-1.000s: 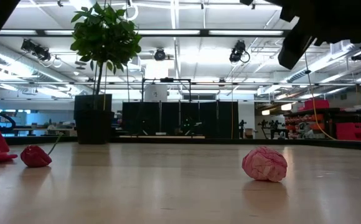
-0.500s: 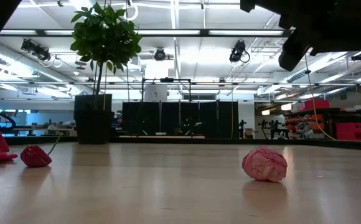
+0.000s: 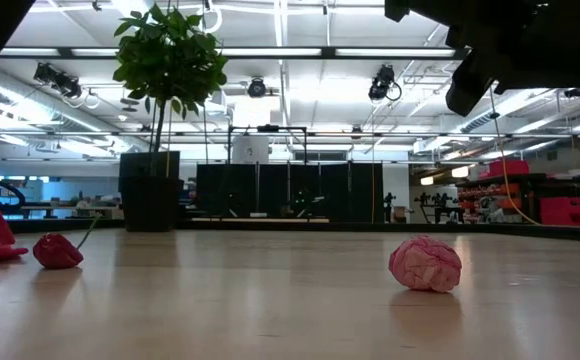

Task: Pick and placing Produce into tupperware
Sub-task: Put the top peach into the bin, then put the cherry into the bin

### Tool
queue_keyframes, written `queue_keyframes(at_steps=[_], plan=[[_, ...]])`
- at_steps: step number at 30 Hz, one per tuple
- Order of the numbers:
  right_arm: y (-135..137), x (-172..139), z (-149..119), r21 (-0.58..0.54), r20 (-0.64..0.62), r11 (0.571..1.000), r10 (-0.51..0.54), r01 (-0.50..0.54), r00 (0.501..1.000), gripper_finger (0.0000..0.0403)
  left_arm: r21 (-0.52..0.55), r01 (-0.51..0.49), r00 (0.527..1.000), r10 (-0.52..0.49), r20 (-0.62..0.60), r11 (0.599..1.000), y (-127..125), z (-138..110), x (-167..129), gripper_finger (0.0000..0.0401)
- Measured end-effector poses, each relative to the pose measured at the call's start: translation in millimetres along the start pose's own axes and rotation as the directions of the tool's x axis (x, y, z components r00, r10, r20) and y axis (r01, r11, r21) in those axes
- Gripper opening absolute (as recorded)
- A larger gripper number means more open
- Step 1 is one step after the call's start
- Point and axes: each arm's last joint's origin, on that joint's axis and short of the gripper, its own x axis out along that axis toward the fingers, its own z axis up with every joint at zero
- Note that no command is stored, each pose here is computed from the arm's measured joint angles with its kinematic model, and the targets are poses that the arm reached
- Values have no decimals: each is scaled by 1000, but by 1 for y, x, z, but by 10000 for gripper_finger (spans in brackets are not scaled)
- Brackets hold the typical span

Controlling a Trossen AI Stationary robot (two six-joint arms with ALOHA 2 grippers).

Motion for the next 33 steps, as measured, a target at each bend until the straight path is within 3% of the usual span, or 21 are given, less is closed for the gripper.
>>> queue_keyframes(at_steps=[4, 14, 22, 28, 33], plan=[[0, 0, 0, 0, 0, 1000, 4, -4, 1000, 206, -9, -3, 1000, 3, 1, 1000, 2, 0, 0, 139], [4, 0, 0, 8, 1, 999, 38, -38, 999, 206, -168, -22, 1000, 21, -6, 986, 21, 2, 0, 177], [10, 0, 0, 14, 3, 994, 106, -106, 994, 206, -399, 37, 968, -133, -214, 916, 40, -4, -10, 159], [14, -1, 0, 18, 5, 989, 147, -147, 989, 206, -351, -5, 924, -130, -359, 937, 38, -18, -14, 132], [15, -1, 0, 17, 5, 988, 152, -152, 988, 206, -220, -15, 818, -114, -563, 975, 24, -40, -23, 125]])
